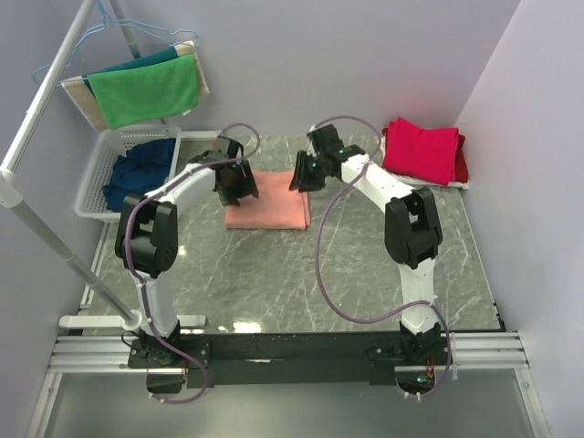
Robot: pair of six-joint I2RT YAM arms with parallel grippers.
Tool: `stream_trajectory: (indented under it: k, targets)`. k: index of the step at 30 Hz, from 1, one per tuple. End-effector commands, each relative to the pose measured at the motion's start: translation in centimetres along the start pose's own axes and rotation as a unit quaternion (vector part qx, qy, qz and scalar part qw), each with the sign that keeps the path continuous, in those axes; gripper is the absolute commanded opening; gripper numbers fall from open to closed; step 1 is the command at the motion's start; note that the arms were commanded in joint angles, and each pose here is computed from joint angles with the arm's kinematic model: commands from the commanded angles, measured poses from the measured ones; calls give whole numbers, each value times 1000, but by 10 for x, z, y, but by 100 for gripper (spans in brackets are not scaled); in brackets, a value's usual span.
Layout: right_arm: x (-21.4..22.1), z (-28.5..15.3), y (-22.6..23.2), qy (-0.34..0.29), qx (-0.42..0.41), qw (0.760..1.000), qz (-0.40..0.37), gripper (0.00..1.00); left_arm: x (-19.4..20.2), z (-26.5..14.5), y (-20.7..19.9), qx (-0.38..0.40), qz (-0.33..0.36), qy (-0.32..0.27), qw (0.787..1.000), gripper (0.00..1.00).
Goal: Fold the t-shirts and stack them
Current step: Fold the tshirt
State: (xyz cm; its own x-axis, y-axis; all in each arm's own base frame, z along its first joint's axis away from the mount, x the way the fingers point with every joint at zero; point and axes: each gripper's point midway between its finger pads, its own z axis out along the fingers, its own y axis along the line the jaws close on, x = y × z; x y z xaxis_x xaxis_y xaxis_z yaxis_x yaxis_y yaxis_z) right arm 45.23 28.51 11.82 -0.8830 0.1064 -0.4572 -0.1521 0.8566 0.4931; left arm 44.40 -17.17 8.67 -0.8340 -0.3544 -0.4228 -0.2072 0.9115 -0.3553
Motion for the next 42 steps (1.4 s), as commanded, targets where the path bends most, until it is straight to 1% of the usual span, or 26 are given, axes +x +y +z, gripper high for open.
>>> stream_trajectory:
  k: [1, 4, 5, 6, 7, 9, 10, 16, 20, 22, 25, 28, 29, 33, 35, 38, 42]
  targets:
    - [24, -3, 9, 31, -32, 999, 1, 40, 23, -8, -21, 61, 7, 29, 998, 68]
    - [50, 12, 4, 68, -35, 997, 8, 36, 37, -1, -14, 53, 1, 45, 998, 65]
    - [58, 16, 1, 79, -33, 996, 11, 31, 41, 0, -10, 47, -1, 51, 998, 65]
    - [64, 20, 1, 85, -35, 996, 11, 29, 46, 1, -6, 39, -3, 58, 998, 65]
    - [69, 22, 1, 91, -35, 995, 12, 26, 48, 2, 0, 26, -4, 59, 998, 65]
    - [78, 27, -5, 103, -29, 994, 20, 23, 57, 3, 12, 1, -5, 71, 997, 65]
    - [83, 29, -9, 109, -25, 993, 24, 20, 57, 4, 18, -14, -5, 69, 998, 65]
    - [104, 36, -31, 139, 19, 989, 40, 13, 81, 4, 53, -84, 14, 91, 992, 66]
    - [113, 42, -43, 153, 46, 986, 53, 10, 93, 15, 86, -156, 28, 101, 982, 66]
    - [113, 42, -44, 157, 51, 985, 57, 8, 94, 18, 90, -169, 34, 102, 980, 66]
    - [109, 39, -43, 151, 53, 986, 57, 6, 86, 17, 83, -159, 37, 86, 983, 65]
    - [97, 28, -32, 126, 47, 990, 46, 6, 66, 1, 58, -111, 37, 52, 992, 67]
    - [90, 20, -25, 113, 42, 992, 39, 6, 53, -12, 46, -86, 35, 26, 995, 68]
    - [76, 1, -5, 83, 32, 996, 13, 8, 33, -46, 19, -29, 34, -19, 999, 71]
    - [73, -7, 8, 71, 25, 997, -1, 11, 31, -62, 12, -10, 36, -28, 999, 72]
    - [75, -12, 25, 69, 16, 997, -19, 17, 38, -73, 9, 0, 38, -23, 999, 72]
    - [86, -6, 39, 86, 1, 996, -26, 21, 60, -72, 10, 4, 38, -1, 999, 72]
